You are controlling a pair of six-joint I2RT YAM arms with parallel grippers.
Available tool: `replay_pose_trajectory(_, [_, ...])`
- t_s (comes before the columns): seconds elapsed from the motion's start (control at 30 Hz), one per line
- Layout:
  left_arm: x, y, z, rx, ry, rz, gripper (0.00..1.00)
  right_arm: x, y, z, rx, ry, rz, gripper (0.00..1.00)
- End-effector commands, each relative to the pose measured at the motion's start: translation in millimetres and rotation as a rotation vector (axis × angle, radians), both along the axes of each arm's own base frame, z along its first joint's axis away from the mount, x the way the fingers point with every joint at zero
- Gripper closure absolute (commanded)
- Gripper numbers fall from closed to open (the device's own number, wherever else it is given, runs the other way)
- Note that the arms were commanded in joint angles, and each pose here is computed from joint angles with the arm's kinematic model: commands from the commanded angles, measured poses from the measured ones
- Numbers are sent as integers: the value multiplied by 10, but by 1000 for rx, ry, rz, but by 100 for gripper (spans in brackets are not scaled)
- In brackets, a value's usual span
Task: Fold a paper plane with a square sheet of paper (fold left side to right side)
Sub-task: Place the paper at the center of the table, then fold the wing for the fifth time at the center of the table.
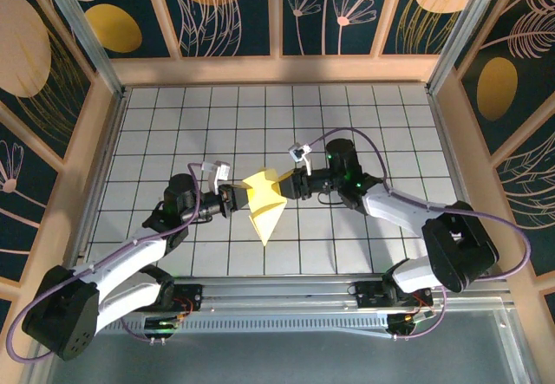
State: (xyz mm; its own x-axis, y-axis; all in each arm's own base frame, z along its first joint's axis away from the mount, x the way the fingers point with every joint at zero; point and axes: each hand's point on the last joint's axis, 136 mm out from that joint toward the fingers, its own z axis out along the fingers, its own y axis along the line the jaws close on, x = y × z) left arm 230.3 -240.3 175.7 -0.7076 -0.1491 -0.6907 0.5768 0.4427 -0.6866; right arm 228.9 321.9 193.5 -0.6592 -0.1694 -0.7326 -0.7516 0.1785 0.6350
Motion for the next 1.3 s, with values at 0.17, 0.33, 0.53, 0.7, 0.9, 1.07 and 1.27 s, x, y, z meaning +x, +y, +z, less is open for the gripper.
replay_pose_trajectory(0.17, [-43,-29,-39,5,0,-44,100,104,89,71,-1,-23,-3,76])
replay_pose_trajectory(0.33, [-39,-34,-88,15,14,-46,100,149,107,53,-9,-20,-12,84])
replay_pose_trajectory(0.53, [64,57,-250,81,37,35,61,264,99,-250,-82,55,-73,100])
replay_pose_trajectory(0.7, [274,356,-439,243,57,232,44,473,14,-704,-179,181,-196,100])
replay_pose_trajectory(0.9, [283,499,-335,291,27,297,48,694,-201,-994,-247,324,-359,100])
replay_pose_trajectory(1.07, [117,392,-313,339,20,256,54,735,-316,-1072,-281,425,-428,100])
replay_pose_trajectory(1.27, [-128,85,-405,440,15,191,57,754,-382,-1163,-320,543,-475,100])
